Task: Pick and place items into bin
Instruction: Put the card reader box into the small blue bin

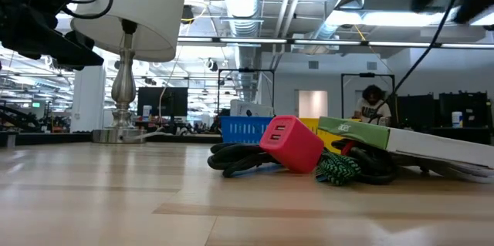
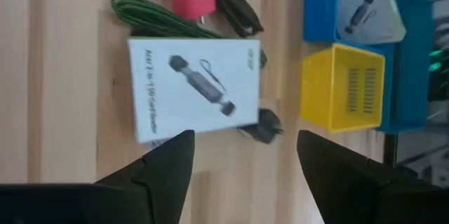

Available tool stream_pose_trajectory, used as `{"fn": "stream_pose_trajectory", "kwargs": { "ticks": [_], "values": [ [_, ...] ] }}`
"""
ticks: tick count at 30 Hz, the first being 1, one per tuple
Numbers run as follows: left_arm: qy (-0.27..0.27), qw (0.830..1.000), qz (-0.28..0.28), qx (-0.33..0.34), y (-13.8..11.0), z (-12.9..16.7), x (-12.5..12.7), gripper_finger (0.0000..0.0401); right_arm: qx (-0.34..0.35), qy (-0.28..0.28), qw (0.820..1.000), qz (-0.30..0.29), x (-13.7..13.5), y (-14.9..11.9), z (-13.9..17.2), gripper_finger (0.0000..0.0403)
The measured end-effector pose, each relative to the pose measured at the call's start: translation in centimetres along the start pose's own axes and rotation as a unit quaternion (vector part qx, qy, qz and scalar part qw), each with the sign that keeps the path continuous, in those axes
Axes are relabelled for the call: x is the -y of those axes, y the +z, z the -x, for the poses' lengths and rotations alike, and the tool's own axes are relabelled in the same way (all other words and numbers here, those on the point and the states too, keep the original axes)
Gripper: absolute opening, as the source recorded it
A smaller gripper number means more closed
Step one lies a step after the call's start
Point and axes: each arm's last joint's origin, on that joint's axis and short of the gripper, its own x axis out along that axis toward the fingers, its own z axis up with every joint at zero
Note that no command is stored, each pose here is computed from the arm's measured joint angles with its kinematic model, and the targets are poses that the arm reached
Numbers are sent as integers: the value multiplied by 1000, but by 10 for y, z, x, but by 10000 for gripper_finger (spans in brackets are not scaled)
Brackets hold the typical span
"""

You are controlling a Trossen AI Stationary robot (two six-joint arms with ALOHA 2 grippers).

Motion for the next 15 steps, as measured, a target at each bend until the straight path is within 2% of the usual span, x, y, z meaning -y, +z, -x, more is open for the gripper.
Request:
{"fn": "stream_pose_trajectory", "kwargs": {
  "ticks": [3,8,11,15],
  "values": [
    [0,1000,0,0,0,0,0,212,-24,19,1000,-3,28,16,8,249],
    [0,1000,0,0,0,0,0,212,-7,51,998,-36,69,44,11,249],
    [0,1000,0,0,0,0,0,212,-3,86,994,-69,87,55,12,249],
    [0,1000,0,0,0,0,0,212,-19,144,987,-66,104,63,7,249]
  ]
}}
